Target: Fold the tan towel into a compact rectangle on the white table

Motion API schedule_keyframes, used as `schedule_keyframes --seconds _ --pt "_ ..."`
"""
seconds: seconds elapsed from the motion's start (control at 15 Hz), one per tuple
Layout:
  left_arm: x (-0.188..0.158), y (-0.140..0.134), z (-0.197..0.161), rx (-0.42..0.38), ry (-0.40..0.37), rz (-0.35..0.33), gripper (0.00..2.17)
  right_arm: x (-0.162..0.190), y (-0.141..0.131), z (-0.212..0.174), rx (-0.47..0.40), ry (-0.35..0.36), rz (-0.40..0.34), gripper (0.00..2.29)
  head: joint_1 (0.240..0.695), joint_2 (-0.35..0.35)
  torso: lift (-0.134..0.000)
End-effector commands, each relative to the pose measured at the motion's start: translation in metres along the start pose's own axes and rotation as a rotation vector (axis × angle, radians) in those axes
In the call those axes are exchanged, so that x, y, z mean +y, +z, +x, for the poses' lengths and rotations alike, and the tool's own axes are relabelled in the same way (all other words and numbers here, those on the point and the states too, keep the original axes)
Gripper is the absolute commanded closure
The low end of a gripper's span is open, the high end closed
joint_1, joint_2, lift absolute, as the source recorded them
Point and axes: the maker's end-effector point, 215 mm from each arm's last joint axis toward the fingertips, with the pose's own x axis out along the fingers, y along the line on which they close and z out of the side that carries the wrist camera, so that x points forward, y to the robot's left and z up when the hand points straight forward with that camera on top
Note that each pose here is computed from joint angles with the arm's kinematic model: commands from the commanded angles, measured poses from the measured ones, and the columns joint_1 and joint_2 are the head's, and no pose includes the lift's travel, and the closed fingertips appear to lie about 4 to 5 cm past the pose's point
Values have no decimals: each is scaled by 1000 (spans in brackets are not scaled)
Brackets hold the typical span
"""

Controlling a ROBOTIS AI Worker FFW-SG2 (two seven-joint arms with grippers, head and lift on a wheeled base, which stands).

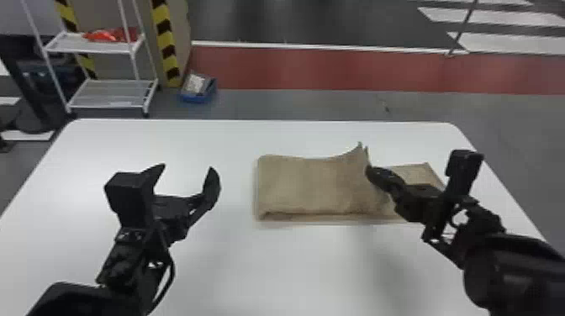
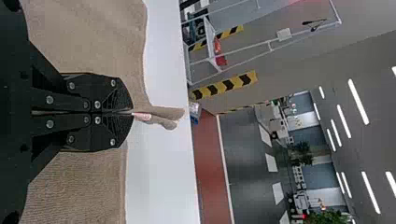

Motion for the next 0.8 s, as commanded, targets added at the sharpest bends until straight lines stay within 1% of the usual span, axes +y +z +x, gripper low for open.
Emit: schedule_keyframes --seconds 0.0,0.07,0.2,0.27,0.4,0.47,0.53,0.6,0.73 --pt "-8 -1 1 6 -9 3 83 -2 2 -1 -15 -6 -7 1295 695 -85 -125" --pt "-9 0 1 5 -9 3 83 -4 10 -5 -19 -7 -4 1295 695 -88 -125" --pt "-7 -2 0 9 -5 4 83 -8 36 -21 -42 -15 8 1295 695 -99 -125" --pt "-7 -6 -2 20 -4 7 83 -16 42 -31 -37 -28 34 1295 695 -103 -125" --pt "-6 -11 -4 29 -1 8 83 -46 63 -45 -70 -63 51 1295 695 -117 -125" --pt "-3 -12 -8 31 4 8 83 -58 49 -41 -35 -64 60 1295 695 -127 -125" --pt "-1 -14 -10 36 7 8 83 -59 30 -32 4 -49 76 1295 695 -151 -125" --pt "-1 -17 -10 45 7 8 83 -62 17 -26 28 -57 72 1295 695 -157 -125" --pt "-7 -22 -11 56 -3 8 83 -65 5 -22 46 -65 74 1295 695 -159 -125"
